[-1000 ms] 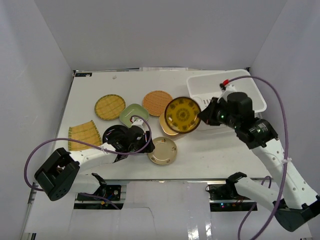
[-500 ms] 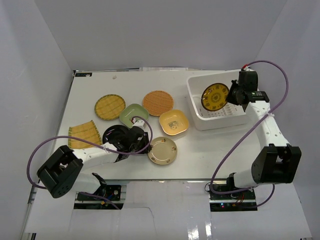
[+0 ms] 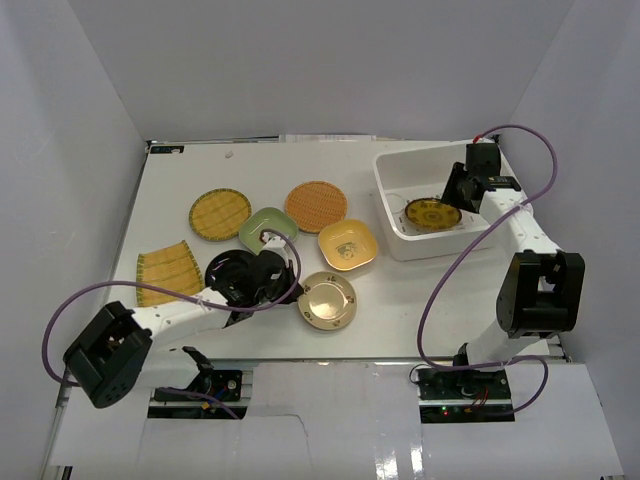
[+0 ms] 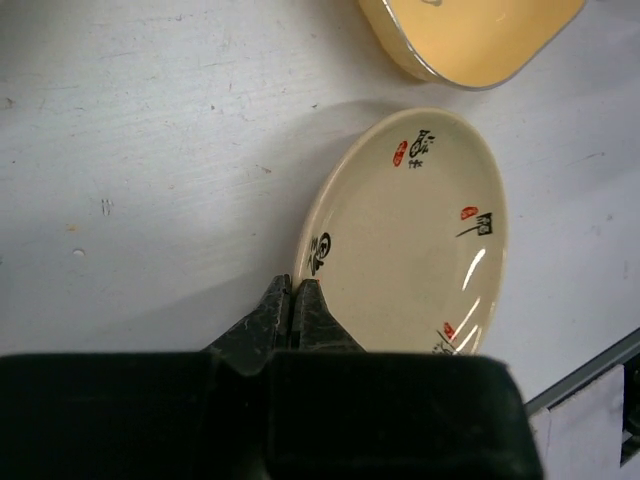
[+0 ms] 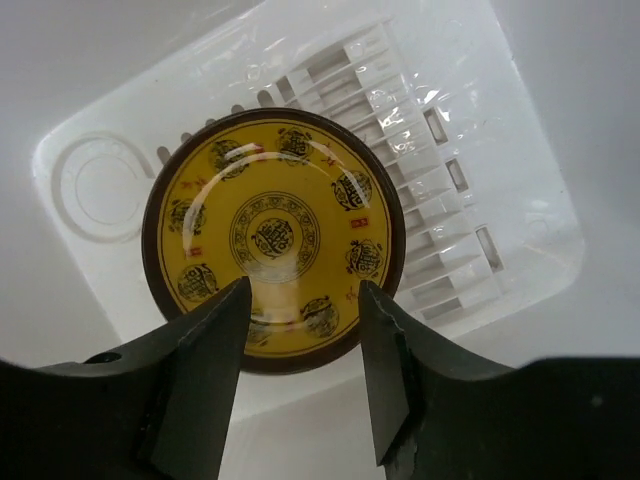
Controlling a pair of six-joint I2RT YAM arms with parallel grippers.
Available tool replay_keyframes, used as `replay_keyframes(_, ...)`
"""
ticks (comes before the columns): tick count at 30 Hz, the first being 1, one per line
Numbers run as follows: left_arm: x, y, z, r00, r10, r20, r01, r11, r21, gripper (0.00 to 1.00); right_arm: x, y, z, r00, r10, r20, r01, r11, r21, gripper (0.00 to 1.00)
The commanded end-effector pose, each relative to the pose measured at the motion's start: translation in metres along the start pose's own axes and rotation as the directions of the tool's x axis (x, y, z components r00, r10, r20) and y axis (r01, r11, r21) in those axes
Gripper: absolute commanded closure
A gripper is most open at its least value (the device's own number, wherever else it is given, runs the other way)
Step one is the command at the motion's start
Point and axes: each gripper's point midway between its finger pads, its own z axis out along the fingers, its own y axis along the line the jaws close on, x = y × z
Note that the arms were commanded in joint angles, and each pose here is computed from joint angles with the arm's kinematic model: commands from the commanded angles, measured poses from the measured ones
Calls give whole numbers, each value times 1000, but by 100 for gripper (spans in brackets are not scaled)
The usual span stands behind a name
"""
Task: Place the plates into the plastic bin on the countertop
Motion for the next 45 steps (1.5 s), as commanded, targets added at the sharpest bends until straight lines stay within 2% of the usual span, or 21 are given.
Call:
replay_keyframes(1,-6,-7,-20,1000,-5,17,5,999,31,100,-16,-3,-7,998,-6,68,5,1000,7,45)
replay_keyframes(2,-6,-11,-24,1000,-8,12,7,999,53,100,-17,-2,-10,998,-4,71,4,1000,0,39)
replay_keyframes(3,-10,-16,-30,1000,-15,24,14,997,74,100,-19,3,-15,997,-3,75,4,1000,-25,28)
replay_keyframes(6,-24,-31,-50,997,-29,65,20,990,142,100,-33,19,-50,991,15,136,3,992,-129,17)
replay_keyframes(10,-44,-46,-74,991,-45,127,19,980,199,100,-25,65,-111,976,13,219,68,931,-357,13)
replay_keyframes(13,-60,-62,-92,986,-53,161,9,965,263,100,23,119,-165,965,-73,252,210,791,-575,11)
replay_keyframes(15,-71,-70,-101,980,-63,188,6,958,287,100,82,152,-198,958,-165,234,285,619,-732,4)
replay_keyframes(17,-79,-79,-107,978,-67,200,1,948,318,100,126,168,-218,953,-236,192,290,514,-807,2)
replay_keyframes(22,-87,-96,-112,978,-63,200,-17,928,372,100,196,173,-219,936,-338,94,254,469,-846,2)
replay_keyframes(25,-91,-100,-113,977,-62,201,-20,924,382,100,203,178,-218,939,-335,74,233,466,-854,9)
replay_keyframes(28,-94,-103,-117,975,-60,212,-28,920,390,100,207,187,-215,946,-319,59,207,452,-868,26)
replay_keyframes(29,-95,-104,-117,975,-59,214,-30,919,393,100,205,190,-214,948,-312,62,204,446,-871,47)
replay_keyframes(30,-95,-104,-119,974,-56,219,-36,918,394,100,206,192,-211,951,-307,45,188,457,-869,59)
replay_keyframes(31,-96,-104,-120,973,-46,224,-47,919,392,100,203,193,-208,955,-293,42,183,471,-863,83)
replay_keyframes(32,-96,-103,-121,973,-39,226,-53,920,388,88,197,197,-209,960,-273,56,183,468,-864,91)
replay_keyframes(35,-98,-99,-127,970,15,244,-105,927,361,53,173,199,-207,975,-199,94,187,525,-830,92)
replay_keyframes(36,-101,-95,-129,965,29,260,-120,933,339,29,158,202,-213,978,-170,119,194,537,-821,92)
replay_keyframes(39,-109,-86,-147,946,105,306,-194,940,279,2,102,196,-219,975,-79,207,211,618,-758,92)
replay_keyframes(42,-122,-66,-166,913,161,374,-236,958,164,2,37,169,-209,960,10,281,186,725,-663,92)
replay_keyframes(43,-119,-58,-169,912,180,368,-243,961,133,2,10,143,-194,950,49,307,151,791,-593,92)
replay_keyframes(45,-121,-48,-180,891,211,401,-269,959,93,2,-15,116,-174,944,73,321,104,859,-502,92)
